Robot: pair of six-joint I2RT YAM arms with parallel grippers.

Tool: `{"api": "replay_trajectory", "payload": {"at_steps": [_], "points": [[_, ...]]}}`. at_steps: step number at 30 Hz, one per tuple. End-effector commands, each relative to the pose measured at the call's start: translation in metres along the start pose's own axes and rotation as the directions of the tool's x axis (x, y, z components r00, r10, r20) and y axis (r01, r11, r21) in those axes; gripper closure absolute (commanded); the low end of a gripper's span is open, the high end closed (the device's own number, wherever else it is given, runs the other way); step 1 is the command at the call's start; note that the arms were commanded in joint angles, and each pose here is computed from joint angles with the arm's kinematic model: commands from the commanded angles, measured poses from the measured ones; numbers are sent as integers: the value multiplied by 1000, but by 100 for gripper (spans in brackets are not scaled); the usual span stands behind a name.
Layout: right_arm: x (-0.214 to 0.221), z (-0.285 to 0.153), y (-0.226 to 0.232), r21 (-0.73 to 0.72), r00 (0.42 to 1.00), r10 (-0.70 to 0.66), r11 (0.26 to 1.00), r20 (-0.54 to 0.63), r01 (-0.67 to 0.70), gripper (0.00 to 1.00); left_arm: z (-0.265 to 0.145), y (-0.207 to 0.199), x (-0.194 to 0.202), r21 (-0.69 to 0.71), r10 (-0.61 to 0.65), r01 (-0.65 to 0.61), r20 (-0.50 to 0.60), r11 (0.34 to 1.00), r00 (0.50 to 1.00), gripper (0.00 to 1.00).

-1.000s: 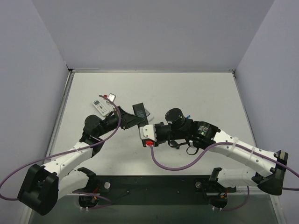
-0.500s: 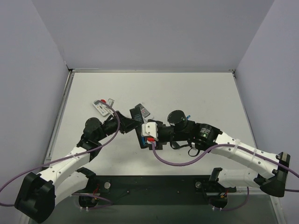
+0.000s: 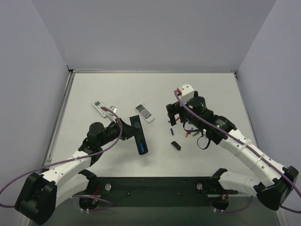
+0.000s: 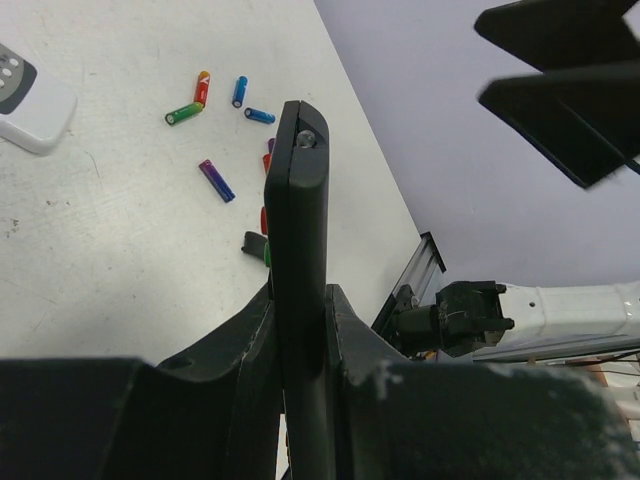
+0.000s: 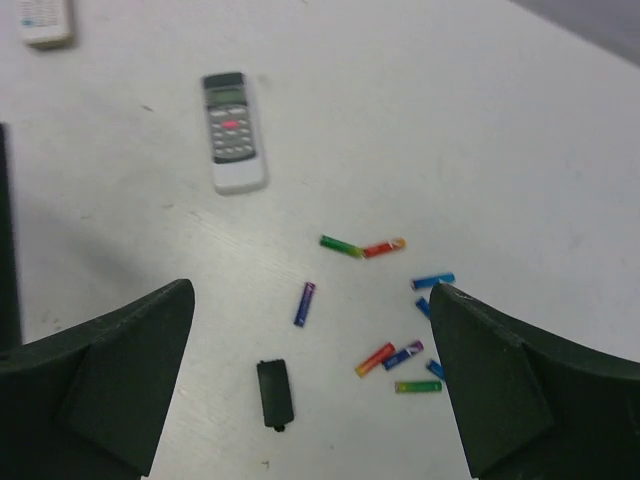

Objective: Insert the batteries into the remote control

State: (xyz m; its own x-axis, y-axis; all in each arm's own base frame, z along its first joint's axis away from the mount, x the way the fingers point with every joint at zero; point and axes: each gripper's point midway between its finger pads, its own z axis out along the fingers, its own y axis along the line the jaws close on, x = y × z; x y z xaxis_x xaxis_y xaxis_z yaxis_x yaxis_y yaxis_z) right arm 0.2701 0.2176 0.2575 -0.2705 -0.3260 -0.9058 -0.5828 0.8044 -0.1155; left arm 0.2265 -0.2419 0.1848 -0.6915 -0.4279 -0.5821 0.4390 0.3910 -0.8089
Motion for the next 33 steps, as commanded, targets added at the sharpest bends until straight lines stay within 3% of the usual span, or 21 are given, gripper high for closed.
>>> {"api": "replay_trajectory", "payload": {"at_steps": [1,6,10,21,33], "points": [[46,-1,-68,325,946,300,913,-120,-248,5,-1,-6,-7,27,45,-46,39,999,998,100],[93,10,-103,448,854,467,830,-231,-332,15,-4,-2,-4,8,55,-55,25,998,998,100],[118,24,-121,524,755,604,742,-254,-418,25,-5,3,-2,-22,70,-70,11,997,997,100],[170,93,-133,643,600,716,655,-358,-398,66,-8,5,1,-26,71,-71,1,997,997,100],[217,114,-139,735,536,753,598,-381,-319,75,-10,5,1,-21,69,-69,8,997,998,100]]}}
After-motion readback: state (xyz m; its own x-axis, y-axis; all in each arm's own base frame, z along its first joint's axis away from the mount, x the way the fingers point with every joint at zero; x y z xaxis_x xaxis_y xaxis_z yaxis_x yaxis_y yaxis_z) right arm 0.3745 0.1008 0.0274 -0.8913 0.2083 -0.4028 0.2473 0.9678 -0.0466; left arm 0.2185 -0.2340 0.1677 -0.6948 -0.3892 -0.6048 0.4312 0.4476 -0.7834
